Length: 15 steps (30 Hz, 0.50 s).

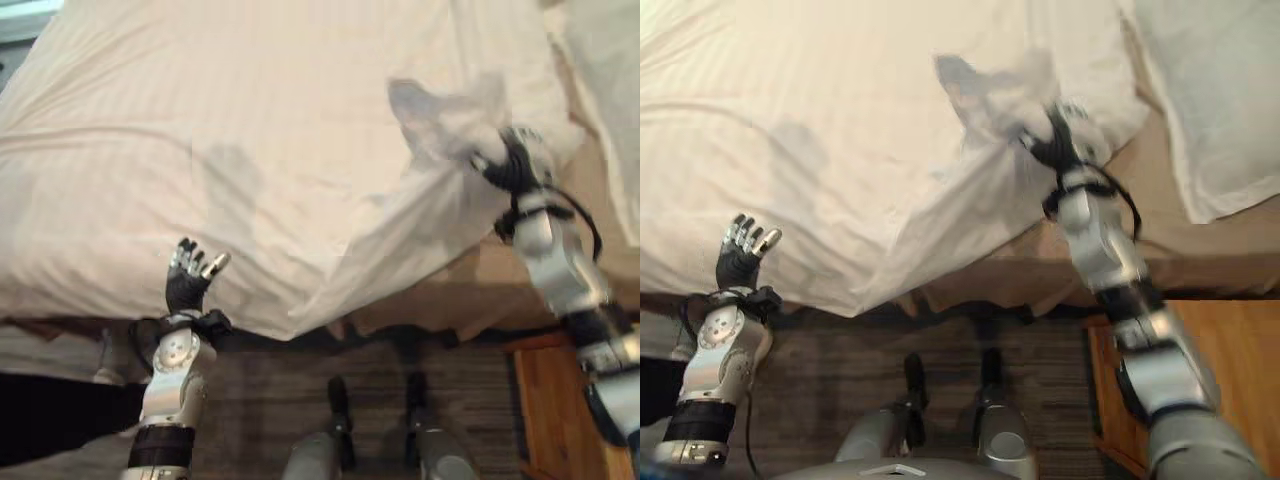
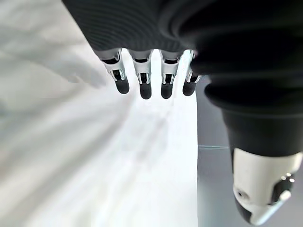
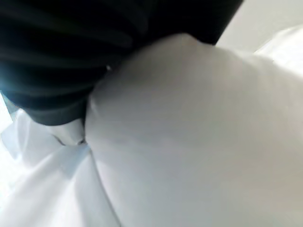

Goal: Making the bed.

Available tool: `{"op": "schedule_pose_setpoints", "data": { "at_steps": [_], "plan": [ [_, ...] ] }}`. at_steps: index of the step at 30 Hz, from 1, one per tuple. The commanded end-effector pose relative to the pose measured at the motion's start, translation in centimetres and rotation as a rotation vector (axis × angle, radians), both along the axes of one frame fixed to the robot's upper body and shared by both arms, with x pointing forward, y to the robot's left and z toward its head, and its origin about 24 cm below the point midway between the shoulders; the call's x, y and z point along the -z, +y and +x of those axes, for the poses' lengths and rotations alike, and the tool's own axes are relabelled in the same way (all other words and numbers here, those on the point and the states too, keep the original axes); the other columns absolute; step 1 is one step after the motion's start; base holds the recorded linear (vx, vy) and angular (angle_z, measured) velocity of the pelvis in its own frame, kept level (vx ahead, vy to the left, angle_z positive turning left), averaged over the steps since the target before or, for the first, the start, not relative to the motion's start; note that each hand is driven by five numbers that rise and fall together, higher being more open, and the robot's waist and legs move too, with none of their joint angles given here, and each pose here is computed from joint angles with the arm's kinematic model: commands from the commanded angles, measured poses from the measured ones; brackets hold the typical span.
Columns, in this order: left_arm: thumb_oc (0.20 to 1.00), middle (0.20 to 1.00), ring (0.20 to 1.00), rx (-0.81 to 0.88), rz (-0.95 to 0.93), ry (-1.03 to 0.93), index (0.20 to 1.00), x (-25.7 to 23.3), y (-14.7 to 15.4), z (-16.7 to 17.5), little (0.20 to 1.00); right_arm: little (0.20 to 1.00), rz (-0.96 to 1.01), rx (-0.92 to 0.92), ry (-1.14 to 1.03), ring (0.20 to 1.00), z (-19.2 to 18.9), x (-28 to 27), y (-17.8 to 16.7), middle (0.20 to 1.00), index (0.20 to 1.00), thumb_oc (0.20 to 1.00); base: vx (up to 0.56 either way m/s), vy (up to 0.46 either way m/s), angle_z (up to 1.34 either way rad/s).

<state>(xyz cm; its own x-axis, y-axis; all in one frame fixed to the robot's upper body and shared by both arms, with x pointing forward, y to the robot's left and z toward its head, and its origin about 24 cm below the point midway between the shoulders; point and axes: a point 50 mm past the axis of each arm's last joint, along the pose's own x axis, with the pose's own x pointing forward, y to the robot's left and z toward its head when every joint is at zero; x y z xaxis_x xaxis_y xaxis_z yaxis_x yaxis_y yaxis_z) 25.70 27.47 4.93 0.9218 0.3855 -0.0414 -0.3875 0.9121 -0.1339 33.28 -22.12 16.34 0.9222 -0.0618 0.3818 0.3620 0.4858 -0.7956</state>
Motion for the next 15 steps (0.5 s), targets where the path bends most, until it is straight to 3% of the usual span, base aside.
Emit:
{"op": "schedule_pose_setpoints", "data": {
  "at_steps": [1, 3, 4, 5, 6, 10, 11, 13, 15],
  "plan": [
    [1.000, 1.000, 1.000, 0.025, 0.054, 0.043, 1.000, 0.9, 0.1, -0.7, 1.000, 0.200, 0.007, 0.027, 0.018, 0.200, -0.2, 0.4, -1.4, 0.200, 0.200, 0.200, 0.00, 0.038, -0.17],
    [1.000, 1.000, 1.000, 0.036, 0.046, 0.090, 1.000, 2.1, -0.2, -1.6, 1.000, 0.200, 0.067, 0.128, 0.144, 0.200, -2.4, 4.5, -4.4, 0.200, 0.200, 0.200, 0.00, 0.022, -0.22],
    [1.000, 1.000, 1.000, 0.039, 0.042, 0.102, 1.000, 2.4, -0.3, -1.8, 1.000, 0.555, 0.073, 0.168, 0.178, 0.555, -3.1, 5.6, -5.3, 0.555, 0.555, 0.555, -0.01, 0.008, -0.16],
    [1.000, 1.000, 1.000, 0.040, 0.042, 0.104, 1.000, 2.4, -0.3, -1.8, 1.000, 0.555, 0.072, 0.170, 0.180, 0.555, -3.2, 5.7, -5.3, 0.555, 0.555, 0.555, 0.00, 0.013, -0.11],
    [1.000, 1.000, 1.000, 0.044, 0.022, 0.135, 1.000, 3.4, -0.6, -2.3, 1.000, 1.000, 0.089, 0.262, 0.287, 1.000, -4.7, 8.9, -7.2, 1.000, 1.000, 1.000, -0.02, 0.010, -0.12],
    [1.000, 1.000, 1.000, 0.073, 0.004, 0.165, 1.000, 4.3, -1.6, -2.5, 1.000, 1.000, 0.099, 0.390, 0.458, 1.000, -6.6, 13.2, -9.2, 1.000, 1.000, 1.000, -0.02, -0.001, -0.13],
    [1.000, 1.000, 1.000, 0.092, -0.006, 0.176, 1.000, 4.8, -2.2, -2.7, 1.000, 1.000, 0.153, 0.505, 0.603, 1.000, -8.9, 17.1, -10.5, 1.000, 1.000, 1.000, -0.02, 0.004, -0.07],
    [1.000, 1.000, 1.000, 0.096, -0.009, 0.178, 1.000, 4.9, -2.3, -2.8, 1.000, 1.000, 0.139, 0.522, 0.628, 1.000, -9.2, 17.5, -10.8, 1.000, 1.000, 1.000, -0.03, 0.001, 0.00],
    [1.000, 1.000, 1.000, 0.115, -0.006, 0.173, 1.000, 4.8, -2.8, -2.7, 1.000, 1.000, 0.085, 0.653, 0.860, 1.000, -12.7, 21.6, -12.2, 1.000, 1.000, 1.000, -0.02, -0.006, -0.07]
  ]
}}
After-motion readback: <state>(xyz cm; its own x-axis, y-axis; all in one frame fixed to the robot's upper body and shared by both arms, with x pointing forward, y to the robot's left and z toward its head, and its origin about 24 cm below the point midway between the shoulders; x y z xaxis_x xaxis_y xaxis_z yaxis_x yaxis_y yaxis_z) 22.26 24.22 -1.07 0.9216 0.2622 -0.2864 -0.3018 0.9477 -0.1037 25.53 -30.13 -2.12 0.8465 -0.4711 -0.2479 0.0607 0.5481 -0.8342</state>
